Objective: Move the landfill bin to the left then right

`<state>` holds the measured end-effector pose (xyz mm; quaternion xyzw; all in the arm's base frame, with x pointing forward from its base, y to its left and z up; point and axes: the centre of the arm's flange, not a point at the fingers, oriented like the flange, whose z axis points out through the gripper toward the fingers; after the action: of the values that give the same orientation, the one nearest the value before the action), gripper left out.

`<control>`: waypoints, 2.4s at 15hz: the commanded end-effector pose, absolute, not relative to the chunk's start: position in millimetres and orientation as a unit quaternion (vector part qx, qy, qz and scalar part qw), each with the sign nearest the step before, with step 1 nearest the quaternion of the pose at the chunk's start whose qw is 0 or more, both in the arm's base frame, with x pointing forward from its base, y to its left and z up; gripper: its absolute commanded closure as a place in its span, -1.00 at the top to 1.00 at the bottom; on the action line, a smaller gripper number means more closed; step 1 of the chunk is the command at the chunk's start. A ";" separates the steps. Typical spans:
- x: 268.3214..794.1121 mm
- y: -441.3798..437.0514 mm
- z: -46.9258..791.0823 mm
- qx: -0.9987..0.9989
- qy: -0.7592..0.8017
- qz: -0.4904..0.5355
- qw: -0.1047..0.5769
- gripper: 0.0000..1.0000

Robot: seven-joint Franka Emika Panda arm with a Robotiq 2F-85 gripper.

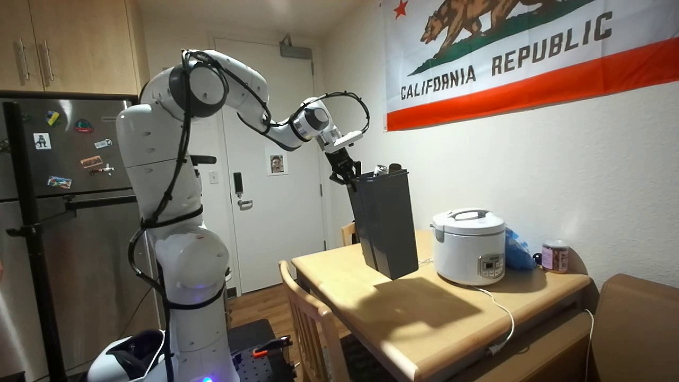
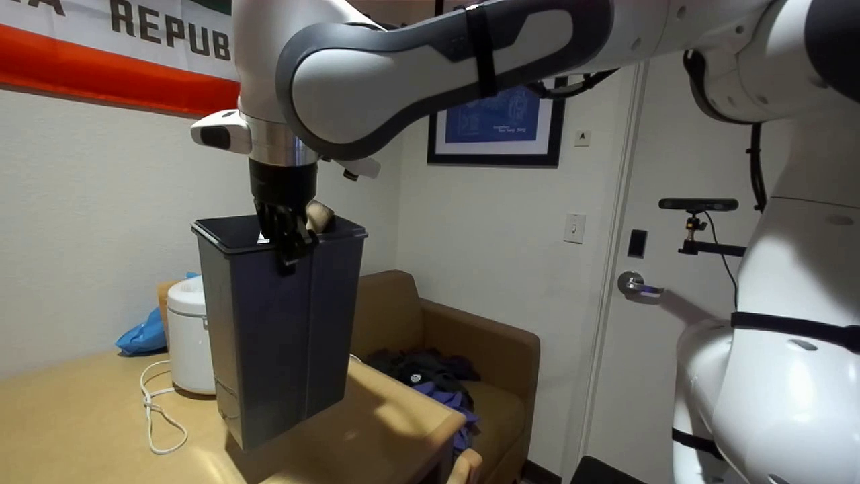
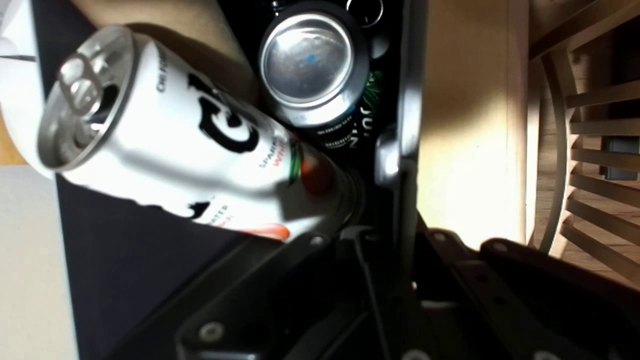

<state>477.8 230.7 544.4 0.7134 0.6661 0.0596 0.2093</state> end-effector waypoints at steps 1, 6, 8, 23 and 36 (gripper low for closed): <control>480.1 229.8 539.4 0.716 0.666 0.058 0.201 -0.96; 505.6 265.4 518.6 0.690 0.699 0.024 0.186 -0.96; 511.4 284.3 521.9 0.668 0.718 0.009 0.196 -0.96; 547.4 374.6 546.5 0.587 0.793 0.047 0.153 -0.96; 550.7 407.2 517.2 0.571 0.810 0.029 0.129 -0.96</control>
<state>544.0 409.0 487.7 0.5816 0.8041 0.0229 0.1211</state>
